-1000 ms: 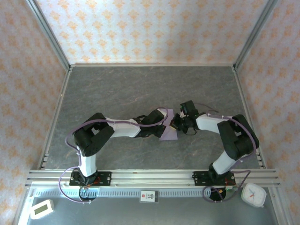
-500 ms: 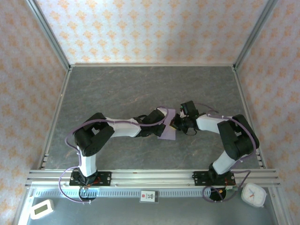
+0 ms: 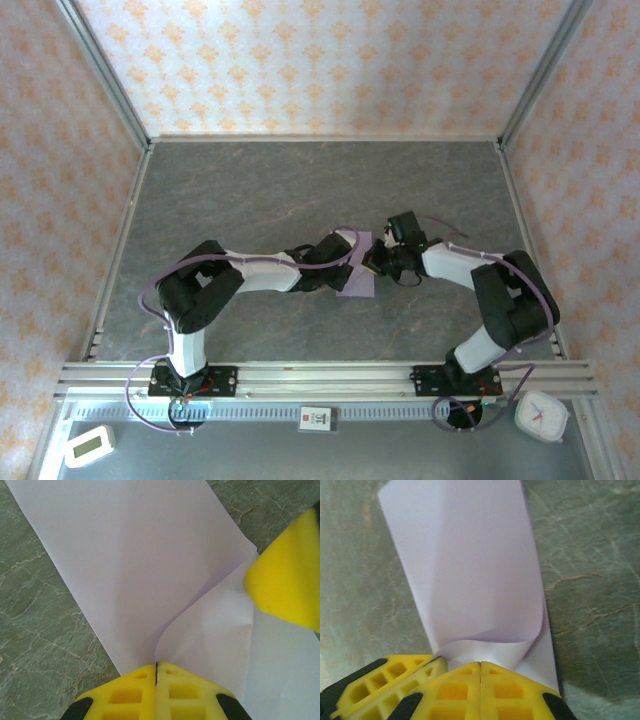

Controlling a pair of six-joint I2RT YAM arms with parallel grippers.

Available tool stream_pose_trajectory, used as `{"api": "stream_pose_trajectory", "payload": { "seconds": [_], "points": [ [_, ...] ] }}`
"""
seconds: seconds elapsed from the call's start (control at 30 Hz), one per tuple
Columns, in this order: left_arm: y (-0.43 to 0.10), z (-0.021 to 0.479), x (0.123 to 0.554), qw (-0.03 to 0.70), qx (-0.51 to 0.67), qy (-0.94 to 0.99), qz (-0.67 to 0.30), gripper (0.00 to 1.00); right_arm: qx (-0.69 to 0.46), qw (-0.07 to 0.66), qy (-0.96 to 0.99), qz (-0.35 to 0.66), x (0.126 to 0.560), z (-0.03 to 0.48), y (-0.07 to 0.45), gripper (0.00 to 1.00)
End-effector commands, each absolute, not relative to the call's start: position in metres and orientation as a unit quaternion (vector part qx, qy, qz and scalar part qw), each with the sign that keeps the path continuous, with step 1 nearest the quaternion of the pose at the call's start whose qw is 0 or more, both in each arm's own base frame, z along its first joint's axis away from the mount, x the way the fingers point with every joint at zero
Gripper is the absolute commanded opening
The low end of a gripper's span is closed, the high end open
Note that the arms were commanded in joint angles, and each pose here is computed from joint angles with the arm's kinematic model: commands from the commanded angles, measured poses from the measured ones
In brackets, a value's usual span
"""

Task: Fold a paper plane with a square sheet of paper (pick it up from the middle)

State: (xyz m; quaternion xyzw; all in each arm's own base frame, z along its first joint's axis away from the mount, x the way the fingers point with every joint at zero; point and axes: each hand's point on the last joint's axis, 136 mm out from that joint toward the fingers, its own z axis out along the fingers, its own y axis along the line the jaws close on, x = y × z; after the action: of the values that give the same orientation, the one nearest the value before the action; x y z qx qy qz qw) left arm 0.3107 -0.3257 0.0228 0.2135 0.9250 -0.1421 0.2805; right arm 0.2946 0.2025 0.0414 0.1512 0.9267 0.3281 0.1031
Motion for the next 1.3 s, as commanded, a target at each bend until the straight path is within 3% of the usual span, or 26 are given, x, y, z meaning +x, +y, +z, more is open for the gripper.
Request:
{"api": "stream_pose_trajectory", "payload": {
  "seconds": [0.0,0.33,0.8,1.27],
  "points": [
    [-0.312,0.012,0.311,0.270,0.205,0.934,-0.117,0.00,0.148,0.108,0.923,0.339,0.295,0.053,0.209,0.00],
    [-0.316,0.015,0.313,0.271,0.205,0.933,-0.119,0.00,0.139,0.092,0.927,0.336,0.291,0.039,0.223,0.00],
    [-0.325,0.031,0.324,0.289,0.206,0.927,-0.124,0.00,0.152,0.064,0.944,0.285,0.272,-0.005,0.205,0.00],
    [-0.310,0.016,0.331,0.288,0.202,0.933,-0.078,0.01,0.166,0.056,0.949,0.263,0.262,-0.016,0.195,0.00]
  ]
}}
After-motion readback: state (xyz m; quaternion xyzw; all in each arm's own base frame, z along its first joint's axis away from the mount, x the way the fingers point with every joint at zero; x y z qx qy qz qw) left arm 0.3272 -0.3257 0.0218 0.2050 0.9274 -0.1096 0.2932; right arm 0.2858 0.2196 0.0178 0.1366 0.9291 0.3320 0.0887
